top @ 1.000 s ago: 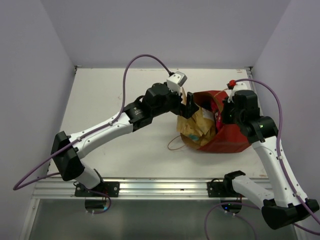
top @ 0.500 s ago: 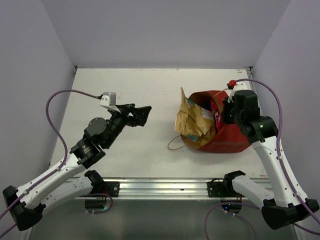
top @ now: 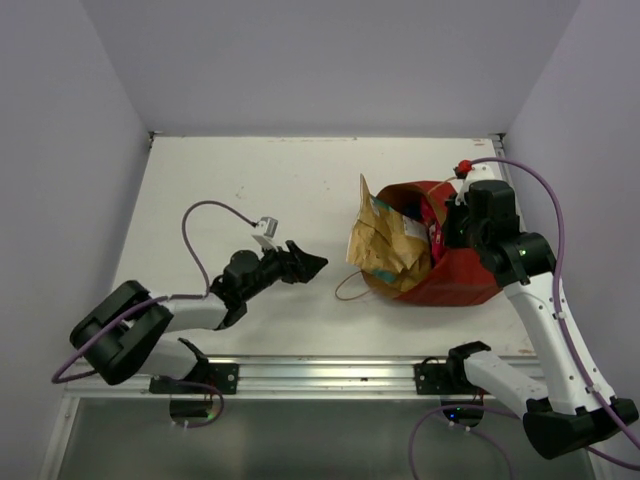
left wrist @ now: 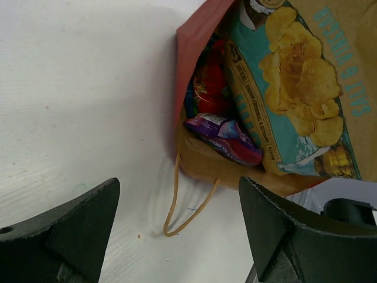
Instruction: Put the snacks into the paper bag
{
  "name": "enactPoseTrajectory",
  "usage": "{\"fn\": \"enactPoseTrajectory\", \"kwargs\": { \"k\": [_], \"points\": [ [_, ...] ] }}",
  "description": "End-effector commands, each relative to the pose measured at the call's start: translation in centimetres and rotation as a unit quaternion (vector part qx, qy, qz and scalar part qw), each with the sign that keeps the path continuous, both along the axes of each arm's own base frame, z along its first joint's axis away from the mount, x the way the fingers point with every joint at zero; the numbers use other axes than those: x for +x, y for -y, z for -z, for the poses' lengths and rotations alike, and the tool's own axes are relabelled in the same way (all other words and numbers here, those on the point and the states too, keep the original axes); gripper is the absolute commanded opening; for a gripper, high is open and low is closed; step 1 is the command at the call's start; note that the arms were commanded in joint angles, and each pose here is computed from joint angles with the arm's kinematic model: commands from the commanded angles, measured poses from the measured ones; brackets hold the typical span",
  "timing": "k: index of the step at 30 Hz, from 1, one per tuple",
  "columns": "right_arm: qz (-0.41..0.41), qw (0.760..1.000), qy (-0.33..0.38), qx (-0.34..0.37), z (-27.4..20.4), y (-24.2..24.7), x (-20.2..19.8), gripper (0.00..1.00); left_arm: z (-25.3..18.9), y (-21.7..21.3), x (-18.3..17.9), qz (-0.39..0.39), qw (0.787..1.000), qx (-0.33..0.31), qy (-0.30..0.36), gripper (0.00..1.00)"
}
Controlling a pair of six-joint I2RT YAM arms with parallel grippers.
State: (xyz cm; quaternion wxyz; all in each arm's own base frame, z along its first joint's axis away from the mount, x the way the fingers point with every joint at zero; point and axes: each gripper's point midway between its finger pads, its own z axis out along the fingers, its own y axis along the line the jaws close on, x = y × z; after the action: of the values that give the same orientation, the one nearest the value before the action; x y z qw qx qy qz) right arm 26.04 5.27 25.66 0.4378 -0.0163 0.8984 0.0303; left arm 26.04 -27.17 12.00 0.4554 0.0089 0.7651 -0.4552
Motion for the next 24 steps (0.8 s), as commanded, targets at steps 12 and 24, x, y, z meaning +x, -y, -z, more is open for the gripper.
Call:
{"fn": "enactPoseTrajectory", "kwargs": {
  "k": [12, 24],
  "points": [
    [-0.003, 0.999, 0.047, 0.012, -2.4, -0.3, 0.7, 0.00, -2.2, 7.4, 1.3, 0.117, 0.966, -0.227, 0.036, 0.86],
    [-0.005, 0.999, 0.044, 0.011, -2.0, -0.3, 0.9, 0.00, -3.0, 14.6, 2.3, 0.148, 0.974, -0.164, 0.058, 0.82]
  ]
}}
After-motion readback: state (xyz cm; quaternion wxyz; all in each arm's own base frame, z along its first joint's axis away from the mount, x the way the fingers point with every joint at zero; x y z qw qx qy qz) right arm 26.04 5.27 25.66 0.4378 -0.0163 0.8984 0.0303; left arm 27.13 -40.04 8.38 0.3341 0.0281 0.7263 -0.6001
